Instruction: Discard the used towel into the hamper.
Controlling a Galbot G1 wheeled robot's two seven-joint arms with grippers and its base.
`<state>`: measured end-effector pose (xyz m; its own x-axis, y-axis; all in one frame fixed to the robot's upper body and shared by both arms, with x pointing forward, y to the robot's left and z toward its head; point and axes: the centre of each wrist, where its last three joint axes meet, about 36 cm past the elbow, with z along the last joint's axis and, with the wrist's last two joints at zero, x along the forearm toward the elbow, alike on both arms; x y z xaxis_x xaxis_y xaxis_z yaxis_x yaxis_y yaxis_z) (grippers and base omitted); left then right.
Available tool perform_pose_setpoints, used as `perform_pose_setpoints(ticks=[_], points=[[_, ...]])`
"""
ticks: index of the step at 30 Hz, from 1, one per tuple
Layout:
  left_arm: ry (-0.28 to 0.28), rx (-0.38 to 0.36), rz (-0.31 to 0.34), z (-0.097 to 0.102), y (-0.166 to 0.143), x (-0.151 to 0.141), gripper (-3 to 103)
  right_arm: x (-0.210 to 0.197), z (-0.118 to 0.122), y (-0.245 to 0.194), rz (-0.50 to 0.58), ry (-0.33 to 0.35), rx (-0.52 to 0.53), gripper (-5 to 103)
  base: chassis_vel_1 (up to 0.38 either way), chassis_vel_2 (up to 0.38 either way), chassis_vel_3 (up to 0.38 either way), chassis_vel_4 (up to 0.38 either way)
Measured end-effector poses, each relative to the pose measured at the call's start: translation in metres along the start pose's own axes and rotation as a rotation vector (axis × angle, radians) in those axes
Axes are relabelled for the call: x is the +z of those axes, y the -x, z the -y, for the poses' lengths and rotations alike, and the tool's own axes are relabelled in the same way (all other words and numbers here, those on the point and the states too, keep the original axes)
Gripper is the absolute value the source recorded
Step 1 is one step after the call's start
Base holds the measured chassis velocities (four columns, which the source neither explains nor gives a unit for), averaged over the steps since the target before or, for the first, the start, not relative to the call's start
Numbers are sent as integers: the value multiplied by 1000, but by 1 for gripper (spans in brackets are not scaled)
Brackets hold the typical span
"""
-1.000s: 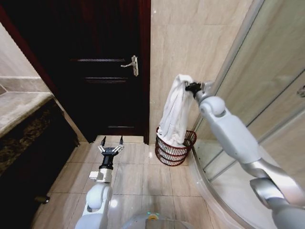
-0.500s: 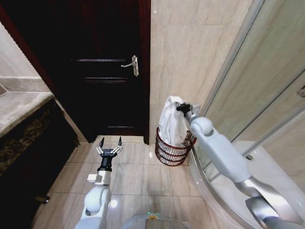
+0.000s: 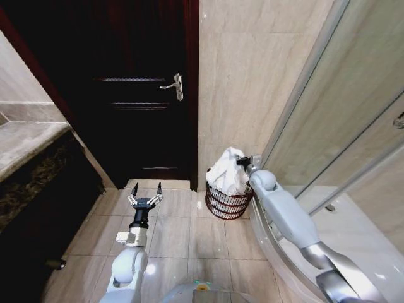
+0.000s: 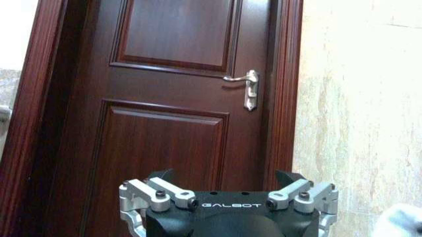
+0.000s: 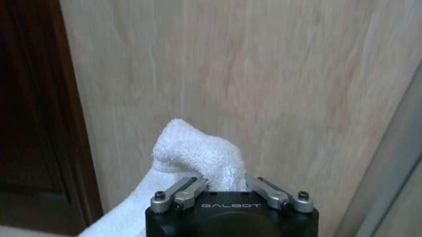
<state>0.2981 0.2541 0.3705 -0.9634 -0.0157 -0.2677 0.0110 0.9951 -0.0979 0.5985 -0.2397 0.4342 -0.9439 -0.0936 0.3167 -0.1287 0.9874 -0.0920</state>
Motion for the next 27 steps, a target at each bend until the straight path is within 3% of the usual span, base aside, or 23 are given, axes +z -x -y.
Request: perform_pose_setpoints(ticks=[15,20,22,24,26,27], points=[[4,-15,-4,-9,-7,0,100,76,-16,31,-186,-34,3,7,0,0,0,0],[4,-12,-2,-7,-5,-2,100,64,-17,25,-212,-4,-3,27,0,0,0,0],[5,-11,-1,-6,-4,-3,100,43,-11,15,-173,5,-2,37,0,0,0,0],[4,-12,0,-5,-4,-3,100,34,-9,10,-151,4,-2,37,0,0,0,0],[2,-14,2,-3,-3,-4,100,8,-1,-12,-61,-15,2,48,0,0,0,0],[2,-14,2,-3,-3,-4,100,8,-1,-12,-61,-15,2,48,0,0,0,0]])
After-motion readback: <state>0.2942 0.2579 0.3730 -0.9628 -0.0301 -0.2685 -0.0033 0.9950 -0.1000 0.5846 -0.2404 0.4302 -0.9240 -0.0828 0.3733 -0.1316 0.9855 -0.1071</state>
